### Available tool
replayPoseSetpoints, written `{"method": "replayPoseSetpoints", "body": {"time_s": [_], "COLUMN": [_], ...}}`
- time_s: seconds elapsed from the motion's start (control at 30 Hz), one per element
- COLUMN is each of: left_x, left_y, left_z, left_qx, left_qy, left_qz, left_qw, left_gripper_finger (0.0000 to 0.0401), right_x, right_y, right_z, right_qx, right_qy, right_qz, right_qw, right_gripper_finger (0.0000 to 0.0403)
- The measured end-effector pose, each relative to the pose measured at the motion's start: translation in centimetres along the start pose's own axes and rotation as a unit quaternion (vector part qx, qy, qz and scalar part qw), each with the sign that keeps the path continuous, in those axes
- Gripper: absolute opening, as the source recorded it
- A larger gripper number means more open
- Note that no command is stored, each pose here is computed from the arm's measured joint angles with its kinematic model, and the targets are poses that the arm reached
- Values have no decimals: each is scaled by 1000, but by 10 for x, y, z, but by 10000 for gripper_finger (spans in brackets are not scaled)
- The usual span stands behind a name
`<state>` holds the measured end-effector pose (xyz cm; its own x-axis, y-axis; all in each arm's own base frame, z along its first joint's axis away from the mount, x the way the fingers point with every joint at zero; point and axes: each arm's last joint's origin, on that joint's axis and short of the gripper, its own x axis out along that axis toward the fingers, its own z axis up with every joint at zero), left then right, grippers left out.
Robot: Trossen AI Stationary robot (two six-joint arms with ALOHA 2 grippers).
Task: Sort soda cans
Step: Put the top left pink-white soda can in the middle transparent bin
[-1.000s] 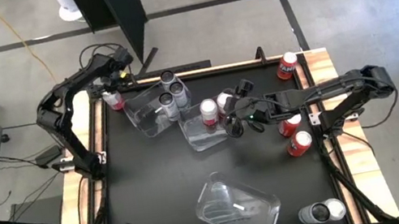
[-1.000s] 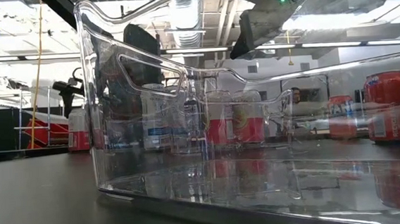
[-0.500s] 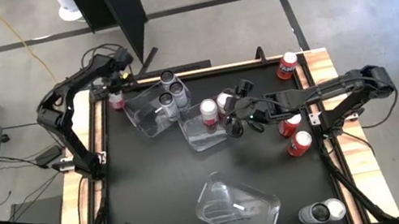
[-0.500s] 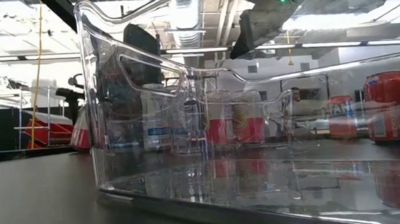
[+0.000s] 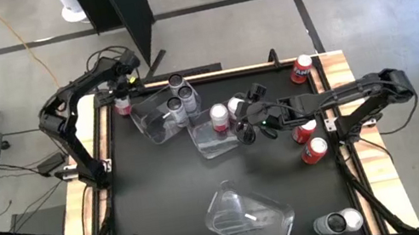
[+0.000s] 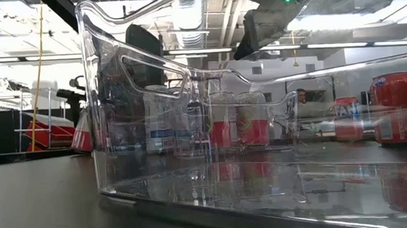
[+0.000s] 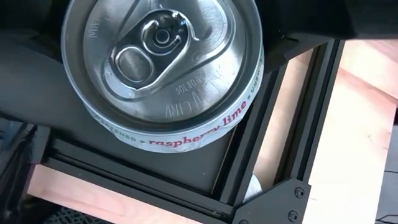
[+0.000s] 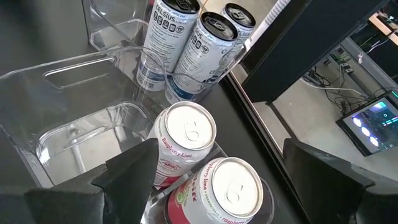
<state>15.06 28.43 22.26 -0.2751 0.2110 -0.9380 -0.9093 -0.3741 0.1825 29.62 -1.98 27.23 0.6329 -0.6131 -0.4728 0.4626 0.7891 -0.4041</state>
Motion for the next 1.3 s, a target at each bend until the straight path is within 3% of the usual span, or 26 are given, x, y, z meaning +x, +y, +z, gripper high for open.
{"method": "replayPoseSetpoints", "body": {"time_s": [0.77,1.0,1.3], "left_x": [-13,-40,-90], "left_y": [-7,7,28], "left_z": [-14,-18,-38], "left_qx": [88,92,110], "left_qy": [-14,-43,-98], "left_qz": [-2,-25,-94], "left_qw": [996,995,985], "left_gripper_finger": [289,289,289], "right_x": [0,0,0], "right_y": [0,0,0], "right_z": [1,2,3], "right_qx": [3,6,5], "right_qy": [-4,-9,-12], "right_qz": [0,-1,-1], "right_qw": [1000,1000,1000], "right_gripper_finger": [361,361,361]}}
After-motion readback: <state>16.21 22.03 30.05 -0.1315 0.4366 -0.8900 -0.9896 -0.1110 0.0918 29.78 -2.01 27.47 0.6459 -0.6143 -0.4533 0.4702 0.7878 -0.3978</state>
